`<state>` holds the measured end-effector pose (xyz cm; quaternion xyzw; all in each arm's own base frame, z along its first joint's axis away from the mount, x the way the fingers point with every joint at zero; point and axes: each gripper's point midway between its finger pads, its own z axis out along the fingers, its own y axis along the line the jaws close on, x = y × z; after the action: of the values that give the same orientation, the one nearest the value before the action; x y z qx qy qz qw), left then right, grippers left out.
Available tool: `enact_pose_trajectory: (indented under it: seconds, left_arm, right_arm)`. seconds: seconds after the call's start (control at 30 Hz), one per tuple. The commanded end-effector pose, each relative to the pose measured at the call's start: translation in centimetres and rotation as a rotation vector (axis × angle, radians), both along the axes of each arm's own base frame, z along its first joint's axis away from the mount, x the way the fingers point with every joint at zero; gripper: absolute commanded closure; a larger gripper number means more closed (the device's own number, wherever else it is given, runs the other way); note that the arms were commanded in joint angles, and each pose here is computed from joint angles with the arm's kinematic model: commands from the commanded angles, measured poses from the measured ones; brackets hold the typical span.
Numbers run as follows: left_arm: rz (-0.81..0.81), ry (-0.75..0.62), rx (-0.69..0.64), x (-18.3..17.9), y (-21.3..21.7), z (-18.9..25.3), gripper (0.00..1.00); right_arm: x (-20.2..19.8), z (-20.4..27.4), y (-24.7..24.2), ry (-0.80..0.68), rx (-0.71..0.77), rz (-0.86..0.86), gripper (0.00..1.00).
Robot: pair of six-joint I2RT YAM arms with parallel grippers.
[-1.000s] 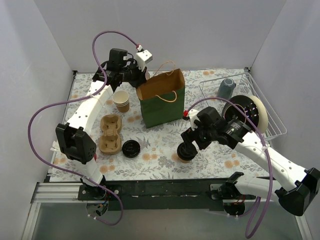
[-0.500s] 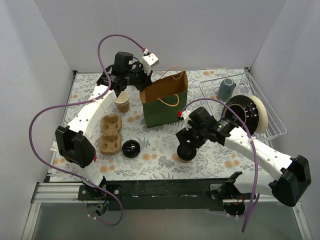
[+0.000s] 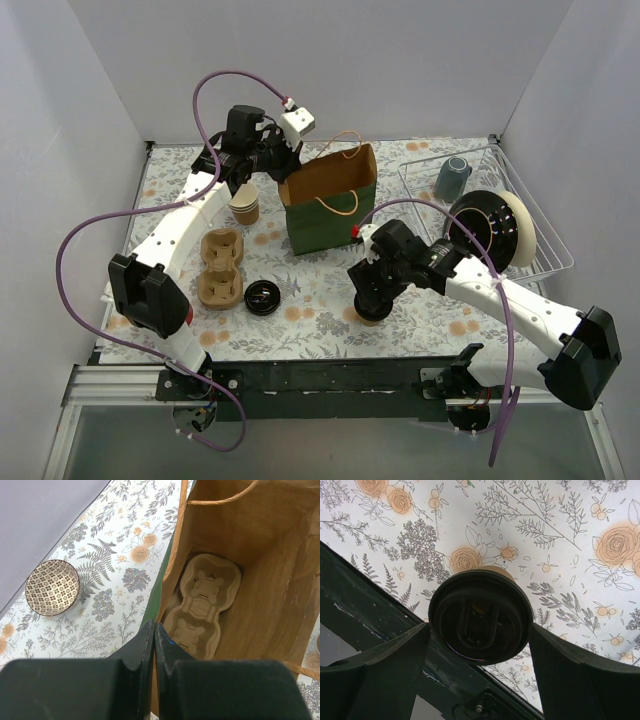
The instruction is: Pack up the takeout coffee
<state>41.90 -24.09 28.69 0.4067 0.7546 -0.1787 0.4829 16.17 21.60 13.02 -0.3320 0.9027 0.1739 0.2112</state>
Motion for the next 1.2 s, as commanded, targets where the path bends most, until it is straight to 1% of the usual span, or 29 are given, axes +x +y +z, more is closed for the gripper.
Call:
enact_pose_trajectory:
  seconds: [0.0, 0.17, 0.2, 0.33, 0.47, 0.57, 0.67, 0.77, 0.8, 0.83, 0.87, 0.9, 0.93, 0.97, 1.0, 1.03, 1.07, 1.1, 1.17]
  left_arm:
    - [0.004, -0.044, -0.019, -1.0, 0.3, 2.2, 1.00]
    - [0.009, -0.046, -0.015, -1.0, 0.4, 2.2, 1.00]
    - [0.008, -0.048, -0.017, -1.0, 0.4, 2.4, 1.00]
    - [0.008, -0.049, -0.019, -1.1, 0.5, 2.5, 1.00]
    - [0.013, -0.054, -0.017, -1.2, 0.6, 2.6, 1.00]
    - [0.014, -0.061, -0.015, -1.2, 0.7, 2.8, 1.00]
    - [0.018, -0.061, -0.012, -1.2, 0.8, 2.8, 1.00]
    - [0.010, -0.078, 0.004, -1.2, 1.0, 2.7, 1.00]
    - [0.003, -0.091, 0.012, -1.3, 1.0, 2.8, 1.00]
    - [-0.008, -0.103, 0.038, -1.3, 1.3, 2.1, 1.00]
    - [-0.005, -0.141, 0.046, -1.5, 1.7, 2.7, 1.00]
    - [-0.002, -0.201, 0.043, -1.0, 1.7, 3.5, 1.00]
    - [-0.016, -0.210, 0.065, -1.1, 1.9, 2.2, 1.00]
    - [-0.037, -0.266, 0.080, -1.1, 1.9, 2.7, 1.00]
    - [-0.042, -0.327, 0.061, -1.1, 1.7, 4.0, 1.00]
    - [-0.056, -0.345, 0.054, -1.4, 1.5, 4.3, 1.00]
    - [-0.065, -0.345, 0.059, -1.8, 1.3, 3.6, 1.00]
    - [-0.081, -0.409, 0.034, -2.8, 0.6, 5.2, 1.00]
    - [-0.069, -0.446, 0.052, -3.5, 0.2, 4.4, 1.00]
  right_arm:
    - [-0.1, -1.0, 0.1, 0.000, -0.026, -0.021, 0.14]
    - [-0.5, -1.7, 0.2, 0.011, -0.035, -0.014, 0.15]
    - [-0.2, -1.9, -0.2, -0.004, -0.056, -0.027, 0.16]
    - [-0.1, -2.2, -0.5, -0.015, -0.089, -0.040, 0.20]
    - [0.2, -1.9, -1.0, -0.045, -0.143, -0.054, 0.19]
    - [0.0, -1.6, -0.8, -0.060, -0.151, -0.046, 0.18]
    - [-0.2, -1.9, -1.0, -0.057, -0.177, -0.061, 0.20]
    - [-0.2, -1.5, -1.3, -0.070, -0.206, -0.078, 0.30]
    - [-0.2, -1.2, -1.4, -0.080, -0.213, -0.077, 0.36]
    - [0.1, -0.7, -1.4, -0.096, -0.209, -0.080, 0.38]
    - [0.7, 0.8, -1.2, -0.137, -0.189, -0.087, 0.40]
    - [1.0, 1.9, -1.2, -0.159, -0.184, -0.083, 0.45]
    - [1.3, 3.3, -1.3, -0.193, -0.175, -0.065, 0.47]
    - [1.7, 4.6, -1.4, -0.224, -0.168, -0.062, 0.49]
    - [2.2, 7.6, -0.6, -0.269, -0.111, -0.056, 0.53]
    - [1.9, 9.1, -0.8, -0.282, -0.093, -0.033, 0.55]
    - [1.5, 10.9, -0.3, -0.288, -0.055, 0.014, 0.57]
    - [1.5, 14.3, 0.1, -0.325, 0.014, 0.015, 0.60]
    - [0.6, 17.2, -0.4, -0.337, 0.046, 0.057, 0.62]
